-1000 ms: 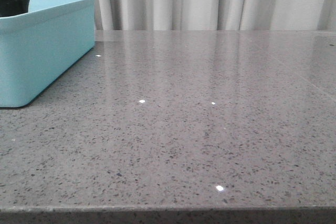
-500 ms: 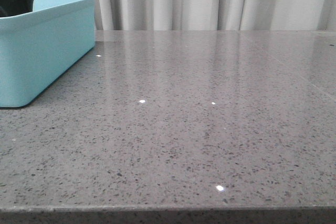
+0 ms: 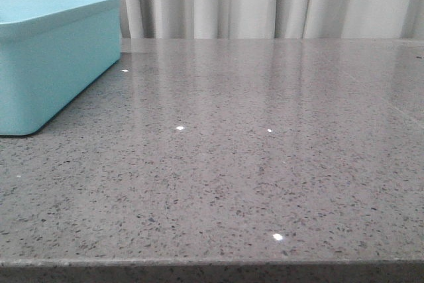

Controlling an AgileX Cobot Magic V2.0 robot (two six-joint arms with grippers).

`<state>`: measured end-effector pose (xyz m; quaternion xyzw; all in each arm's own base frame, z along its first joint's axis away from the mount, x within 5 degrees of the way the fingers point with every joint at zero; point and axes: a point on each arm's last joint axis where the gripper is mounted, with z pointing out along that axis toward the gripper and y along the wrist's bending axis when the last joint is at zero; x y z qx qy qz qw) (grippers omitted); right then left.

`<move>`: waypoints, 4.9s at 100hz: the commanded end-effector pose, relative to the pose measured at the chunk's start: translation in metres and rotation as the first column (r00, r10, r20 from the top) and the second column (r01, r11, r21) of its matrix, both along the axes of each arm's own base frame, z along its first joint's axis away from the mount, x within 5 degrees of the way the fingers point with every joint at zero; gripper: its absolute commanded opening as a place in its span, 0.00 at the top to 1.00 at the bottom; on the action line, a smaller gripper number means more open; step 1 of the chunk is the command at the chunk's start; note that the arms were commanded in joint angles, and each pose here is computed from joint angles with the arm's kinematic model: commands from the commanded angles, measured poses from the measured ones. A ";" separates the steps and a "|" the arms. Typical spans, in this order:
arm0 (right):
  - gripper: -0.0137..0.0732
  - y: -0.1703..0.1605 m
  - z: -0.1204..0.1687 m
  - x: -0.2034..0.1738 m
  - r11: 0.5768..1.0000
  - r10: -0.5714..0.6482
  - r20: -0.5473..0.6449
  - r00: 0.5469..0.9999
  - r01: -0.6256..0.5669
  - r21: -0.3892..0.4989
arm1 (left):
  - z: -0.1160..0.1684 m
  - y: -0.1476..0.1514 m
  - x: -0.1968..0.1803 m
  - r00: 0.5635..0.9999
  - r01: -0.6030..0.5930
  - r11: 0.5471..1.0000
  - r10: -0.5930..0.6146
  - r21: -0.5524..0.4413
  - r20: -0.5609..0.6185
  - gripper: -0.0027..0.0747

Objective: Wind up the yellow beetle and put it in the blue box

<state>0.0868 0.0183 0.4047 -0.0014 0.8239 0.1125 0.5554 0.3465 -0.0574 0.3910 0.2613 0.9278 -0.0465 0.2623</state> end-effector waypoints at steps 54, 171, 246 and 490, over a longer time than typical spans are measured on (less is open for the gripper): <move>0.92 -0.009 -0.014 -0.016 0.998 0.004 0.195 0.981 0.008 -0.063 | 0.015 0.008 -0.121 0.965 -0.048 0.978 0.097 -0.202 0.243 0.99; 0.92 -0.020 -0.080 -0.052 0.999 0.025 0.315 0.949 -0.015 -0.035 | -0.103 0.026 -0.296 0.837 -0.015 0.913 0.235 -0.407 0.494 0.99; 0.92 -0.020 -0.080 -0.052 0.999 0.025 0.315 0.949 -0.015 -0.035 | -0.106 0.030 -0.294 0.763 -0.021 0.902 0.293 -0.432 0.576 0.99; 0.92 -0.020 -0.080 -0.052 0.999 0.021 0.321 0.947 -0.005 -0.050 | -0.193 0.055 -0.292 0.483 -0.202 0.835 0.539 -0.511 0.690 0.99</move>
